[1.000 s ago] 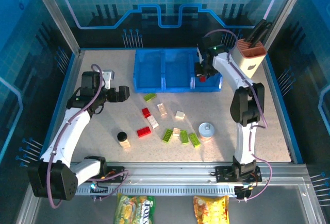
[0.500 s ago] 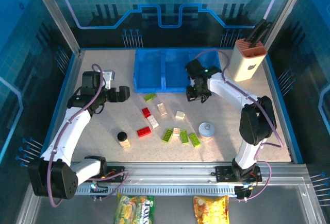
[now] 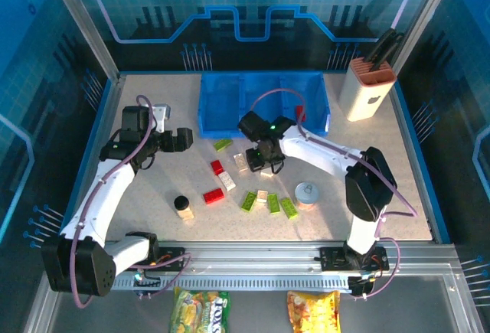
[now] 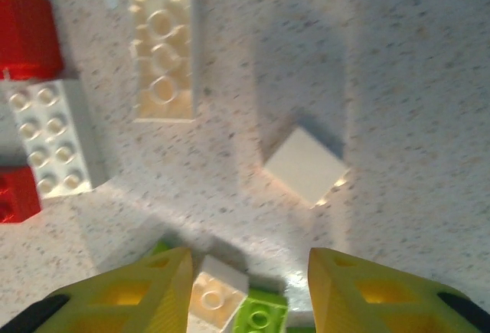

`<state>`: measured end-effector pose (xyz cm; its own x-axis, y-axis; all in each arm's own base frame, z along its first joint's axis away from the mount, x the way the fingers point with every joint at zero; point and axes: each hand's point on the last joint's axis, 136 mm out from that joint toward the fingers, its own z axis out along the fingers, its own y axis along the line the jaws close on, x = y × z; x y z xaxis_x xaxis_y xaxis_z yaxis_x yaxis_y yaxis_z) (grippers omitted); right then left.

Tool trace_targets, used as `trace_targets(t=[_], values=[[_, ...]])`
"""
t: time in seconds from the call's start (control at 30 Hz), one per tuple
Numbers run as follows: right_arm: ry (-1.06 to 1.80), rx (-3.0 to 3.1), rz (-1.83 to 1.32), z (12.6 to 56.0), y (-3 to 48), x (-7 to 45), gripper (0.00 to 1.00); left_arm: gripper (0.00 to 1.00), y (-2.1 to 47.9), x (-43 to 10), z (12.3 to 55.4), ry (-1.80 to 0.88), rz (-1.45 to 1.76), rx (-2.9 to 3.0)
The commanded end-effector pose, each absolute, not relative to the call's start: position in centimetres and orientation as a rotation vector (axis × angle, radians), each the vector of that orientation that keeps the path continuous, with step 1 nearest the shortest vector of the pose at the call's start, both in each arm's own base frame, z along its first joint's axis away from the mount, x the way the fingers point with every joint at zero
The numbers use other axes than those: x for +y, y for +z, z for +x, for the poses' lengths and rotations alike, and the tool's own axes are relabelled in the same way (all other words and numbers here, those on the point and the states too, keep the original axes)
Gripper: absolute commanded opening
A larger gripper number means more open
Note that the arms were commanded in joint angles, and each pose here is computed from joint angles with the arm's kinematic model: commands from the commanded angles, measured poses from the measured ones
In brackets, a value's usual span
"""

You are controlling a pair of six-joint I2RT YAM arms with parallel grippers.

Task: Sort the legos into containers by color
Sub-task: Pick up the lego from the bottom-center of the table.

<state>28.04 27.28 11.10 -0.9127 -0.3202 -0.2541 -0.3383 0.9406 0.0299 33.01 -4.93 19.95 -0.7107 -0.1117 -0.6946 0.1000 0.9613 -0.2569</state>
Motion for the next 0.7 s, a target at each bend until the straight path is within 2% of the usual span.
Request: trace_targets(t=[0.0, 0.37, 0.67], values=[[0.048, 2.882, -0.377, 26.0, 10.6, 27.3, 0.45, 0.99, 20.6, -4.9, 33.0, -0.360, -0.009, 2.330], [-0.036, 2.921, 0.162, 19.9, 7.9, 28.1, 0.50, 0.99, 20.6, -4.9, 32.9, -0.360, -0.007, 2.330], [0.119, 2.979, 0.267, 17.1, 5.4, 31.2, 0.53, 0.99, 20.8, -4.9, 32.7, -0.364, -0.008, 2.322]])
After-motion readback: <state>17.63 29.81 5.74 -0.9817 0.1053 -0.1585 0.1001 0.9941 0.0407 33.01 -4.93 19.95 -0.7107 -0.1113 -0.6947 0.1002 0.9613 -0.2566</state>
